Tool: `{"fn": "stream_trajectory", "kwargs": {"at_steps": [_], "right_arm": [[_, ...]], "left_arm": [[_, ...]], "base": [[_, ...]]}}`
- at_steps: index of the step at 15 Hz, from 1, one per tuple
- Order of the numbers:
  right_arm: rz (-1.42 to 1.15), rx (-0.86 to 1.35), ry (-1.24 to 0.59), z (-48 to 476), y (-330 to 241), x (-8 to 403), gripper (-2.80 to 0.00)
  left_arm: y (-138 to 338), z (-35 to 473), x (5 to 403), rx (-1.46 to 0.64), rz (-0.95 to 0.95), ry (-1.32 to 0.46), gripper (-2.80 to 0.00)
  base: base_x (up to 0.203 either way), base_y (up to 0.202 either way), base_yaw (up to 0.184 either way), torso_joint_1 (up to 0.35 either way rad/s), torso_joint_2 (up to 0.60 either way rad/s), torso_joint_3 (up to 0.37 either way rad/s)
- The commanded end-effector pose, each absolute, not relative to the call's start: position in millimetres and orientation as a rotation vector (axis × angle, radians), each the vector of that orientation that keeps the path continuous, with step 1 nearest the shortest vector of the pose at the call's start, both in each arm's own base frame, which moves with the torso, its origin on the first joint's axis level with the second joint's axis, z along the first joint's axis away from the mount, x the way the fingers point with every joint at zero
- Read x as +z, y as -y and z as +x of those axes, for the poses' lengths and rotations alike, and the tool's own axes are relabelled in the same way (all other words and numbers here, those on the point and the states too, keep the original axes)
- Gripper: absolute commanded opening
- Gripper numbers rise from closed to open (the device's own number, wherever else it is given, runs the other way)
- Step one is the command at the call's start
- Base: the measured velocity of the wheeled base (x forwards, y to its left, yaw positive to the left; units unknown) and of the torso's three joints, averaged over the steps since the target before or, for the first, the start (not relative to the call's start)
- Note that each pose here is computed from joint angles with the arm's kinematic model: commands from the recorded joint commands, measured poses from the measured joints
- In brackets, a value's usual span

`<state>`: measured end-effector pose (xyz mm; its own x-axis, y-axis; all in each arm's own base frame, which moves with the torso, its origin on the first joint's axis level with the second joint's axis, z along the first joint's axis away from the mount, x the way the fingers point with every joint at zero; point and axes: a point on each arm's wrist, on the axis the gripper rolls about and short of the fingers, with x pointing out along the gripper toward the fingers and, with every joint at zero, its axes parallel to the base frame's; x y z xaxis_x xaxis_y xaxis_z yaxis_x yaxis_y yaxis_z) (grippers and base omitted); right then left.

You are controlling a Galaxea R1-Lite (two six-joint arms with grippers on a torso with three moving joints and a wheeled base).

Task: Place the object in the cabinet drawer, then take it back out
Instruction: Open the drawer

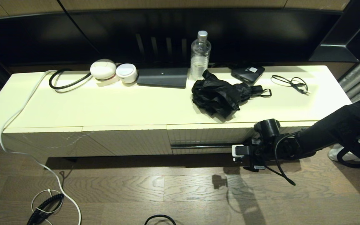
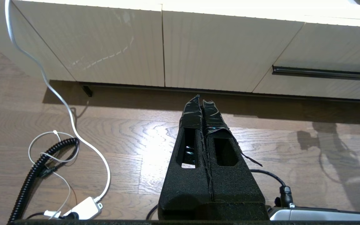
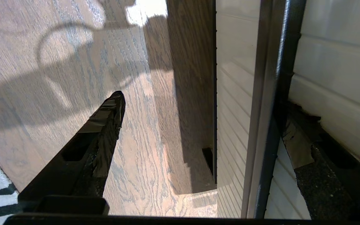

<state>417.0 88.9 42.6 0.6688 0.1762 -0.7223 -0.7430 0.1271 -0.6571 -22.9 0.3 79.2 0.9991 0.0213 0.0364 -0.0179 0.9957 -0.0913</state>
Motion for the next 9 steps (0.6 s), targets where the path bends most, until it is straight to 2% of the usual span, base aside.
{"fn": "stream_trajectory", "kwargs": {"at_steps": [1, 5, 9], "right_arm": [[-1.282, 0.733, -0.562, 414.7, -88.6, 37.8, 0.0], [-1.279, 0.768, -0.583, 400.6, -89.3, 35.1, 0.0], [-1.28, 0.786, -0.593, 388.0, -90.0, 14.4, 0.0]], "left_arm": [[-0.3, -23.0, 79.2, 0.02, -0.092, 0.039, -2.8], [-0.3, -23.0, 79.2, 0.02, -0.092, 0.039, -2.8], [-0.3, -23.0, 79.2, 0.02, -0.092, 0.039, -2.8]], "base": [[0.0, 0.0, 0.0, 0.0, 0.0, 0.0], [0.0, 0.0, 0.0, 0.0, 0.0, 0.0], [0.0, 0.0, 0.0, 0.0, 0.0, 0.0]]}}
